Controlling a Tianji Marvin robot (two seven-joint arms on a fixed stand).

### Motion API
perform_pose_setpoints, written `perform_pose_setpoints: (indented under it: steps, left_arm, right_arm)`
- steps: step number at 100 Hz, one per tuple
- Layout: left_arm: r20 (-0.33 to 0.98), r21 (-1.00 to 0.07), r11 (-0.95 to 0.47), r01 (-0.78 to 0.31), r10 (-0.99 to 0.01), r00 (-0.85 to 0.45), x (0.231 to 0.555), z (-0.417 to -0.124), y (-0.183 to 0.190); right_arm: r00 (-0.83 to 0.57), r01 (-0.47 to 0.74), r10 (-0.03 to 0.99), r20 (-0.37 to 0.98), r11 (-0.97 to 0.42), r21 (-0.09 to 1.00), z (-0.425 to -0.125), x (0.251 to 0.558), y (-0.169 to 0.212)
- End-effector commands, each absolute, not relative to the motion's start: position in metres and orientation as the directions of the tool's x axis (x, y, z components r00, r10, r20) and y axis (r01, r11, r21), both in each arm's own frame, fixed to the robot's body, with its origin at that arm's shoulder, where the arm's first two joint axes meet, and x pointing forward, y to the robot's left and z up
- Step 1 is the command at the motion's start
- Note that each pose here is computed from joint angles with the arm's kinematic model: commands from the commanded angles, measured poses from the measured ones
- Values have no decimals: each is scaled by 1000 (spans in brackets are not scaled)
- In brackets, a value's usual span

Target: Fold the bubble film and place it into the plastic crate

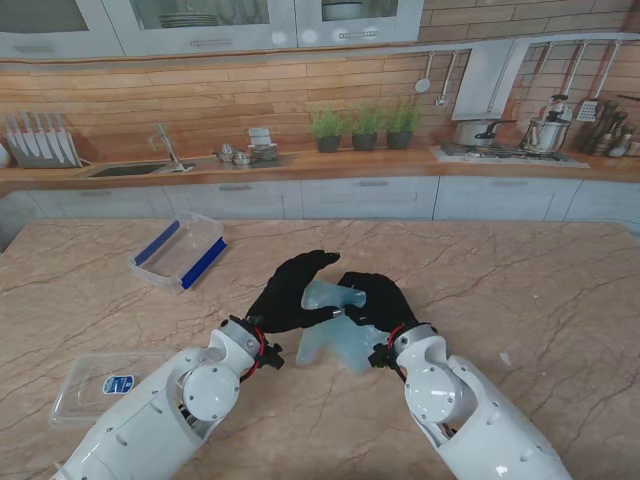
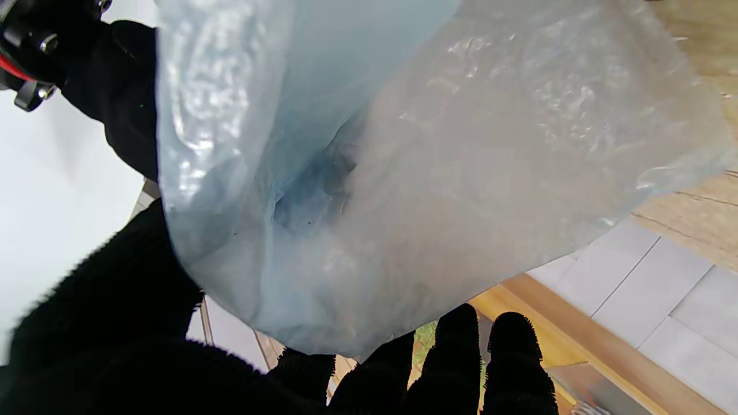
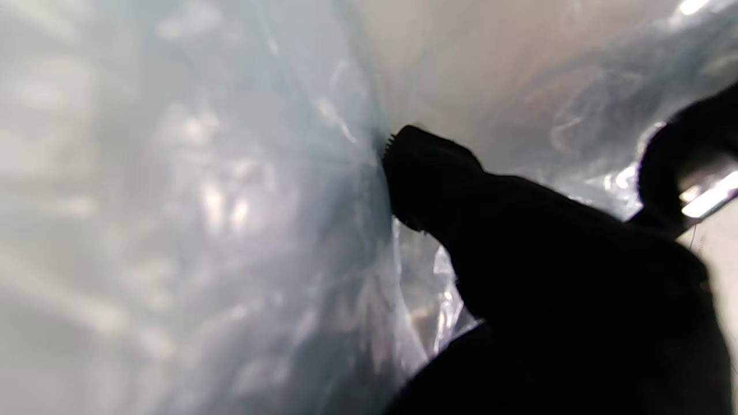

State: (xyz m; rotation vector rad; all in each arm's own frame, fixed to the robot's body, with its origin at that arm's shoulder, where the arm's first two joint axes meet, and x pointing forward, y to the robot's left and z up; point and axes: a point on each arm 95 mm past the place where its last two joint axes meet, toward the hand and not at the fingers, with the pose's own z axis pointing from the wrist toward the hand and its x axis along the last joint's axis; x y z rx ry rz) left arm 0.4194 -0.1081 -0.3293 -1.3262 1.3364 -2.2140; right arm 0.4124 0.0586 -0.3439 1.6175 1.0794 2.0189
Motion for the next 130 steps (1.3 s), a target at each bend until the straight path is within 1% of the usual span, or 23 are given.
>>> perform_pose_setpoints:
  steps: [1,18,32,49,60,78,91,112,130]
  left_arm:
    - [559,-811,-539,-226,-602,-571,419,-329,-107]
    - [558,-817,-522,-245,-608,-565,419,-328,-103]
    - [535,-833,-505,-228,-629,-564,419,-328,-101]
    - [527,-834,-517,-194,-642,-557,420,-328,-101]
    - [524,-826,-543,-152,-639,-564,421,-328,-103]
    - [525,-818,-557,-141,-623,-580,420,-328,-105]
    - [526,-814,-565,-135,-617,-586,419,-328,-104]
    - [512,-820,-557,-130,-611,-604,418,-326,-103]
    - [498,-825,-551,-126,-604,-622,415,-322,-103]
  right_arm:
    - [-308,197,672,674,-648,736,-346,409,58]
    - [-315,203,664,678,-651,732,-345,408,54]
    - [-331,198,656,678,-654,730,-344,408,53]
    - [-351,195,652,672,-651,734,-342,406,51]
    - [-359,197,652,668,-646,737,-341,406,51]
    - [-351,214,652,672,-643,735,-340,406,50]
    - [-354,219,672,651,-617,756,-339,404,47]
    - [-364,189,704,610,-585,788,-334,404,45]
    - [-362,179,712,602,-581,794,-331,405,45]
